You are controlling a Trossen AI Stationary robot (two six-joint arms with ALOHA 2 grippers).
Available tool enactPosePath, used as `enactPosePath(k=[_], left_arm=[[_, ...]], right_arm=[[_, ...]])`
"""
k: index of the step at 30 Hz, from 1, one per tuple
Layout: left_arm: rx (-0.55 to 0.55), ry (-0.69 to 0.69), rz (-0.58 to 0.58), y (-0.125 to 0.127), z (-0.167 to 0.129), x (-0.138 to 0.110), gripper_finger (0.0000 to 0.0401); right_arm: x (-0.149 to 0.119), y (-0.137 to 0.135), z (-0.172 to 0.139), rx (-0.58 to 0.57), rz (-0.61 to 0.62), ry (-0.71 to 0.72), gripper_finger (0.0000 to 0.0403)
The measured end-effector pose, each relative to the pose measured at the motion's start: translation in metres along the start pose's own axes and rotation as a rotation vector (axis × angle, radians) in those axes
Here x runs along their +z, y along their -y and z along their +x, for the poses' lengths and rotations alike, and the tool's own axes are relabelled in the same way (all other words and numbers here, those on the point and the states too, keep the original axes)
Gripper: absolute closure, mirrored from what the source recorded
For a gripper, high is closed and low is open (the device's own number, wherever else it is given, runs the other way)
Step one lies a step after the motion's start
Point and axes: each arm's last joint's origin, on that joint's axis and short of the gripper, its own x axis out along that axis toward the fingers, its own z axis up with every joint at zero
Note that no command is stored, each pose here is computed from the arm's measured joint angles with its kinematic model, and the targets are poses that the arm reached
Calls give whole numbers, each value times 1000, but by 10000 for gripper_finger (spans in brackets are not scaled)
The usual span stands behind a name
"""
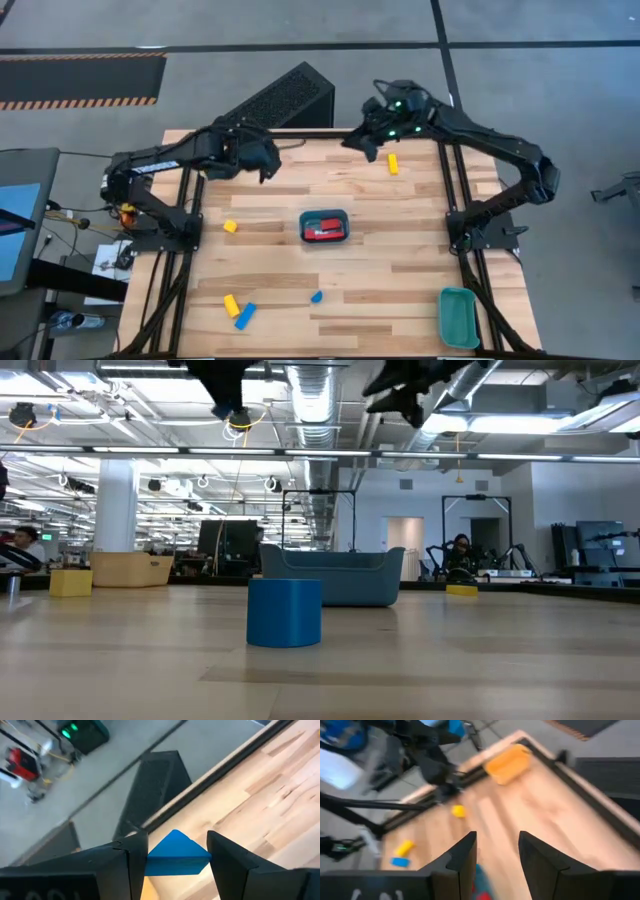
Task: Sort & place blocks by color
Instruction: Put the top right blue block into the yellow bin
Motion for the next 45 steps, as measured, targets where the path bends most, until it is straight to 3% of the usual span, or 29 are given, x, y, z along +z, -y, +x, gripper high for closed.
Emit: enactPosePath(k=[7,15,20,25,29,38,45], left_arm=[[-130,-134,-101,15,63,-17,246],[21,-384,-231,-10,107,-68,246],[49,-498,-400,-32,136,-93,245],[254,-509,-599,-56,166,-116,235],[244,-508,-788,-74,189,-125,225],[356,-477,-833,-100,208,-141,221],[372,-444,-886,-106,212,-141,220]], right_arm=[[0,13,-33,-124,-55,6,239],[-6,22,-52,-175,-29,1,239],[-16,31,-43,-178,33,54,238],[-32,32,-33,-170,96,-14,239],[-42,28,-24,-170,110,-45,239],[-31,39,-23,-212,189,74,239],[-27,52,-31,-248,271,130,240]])
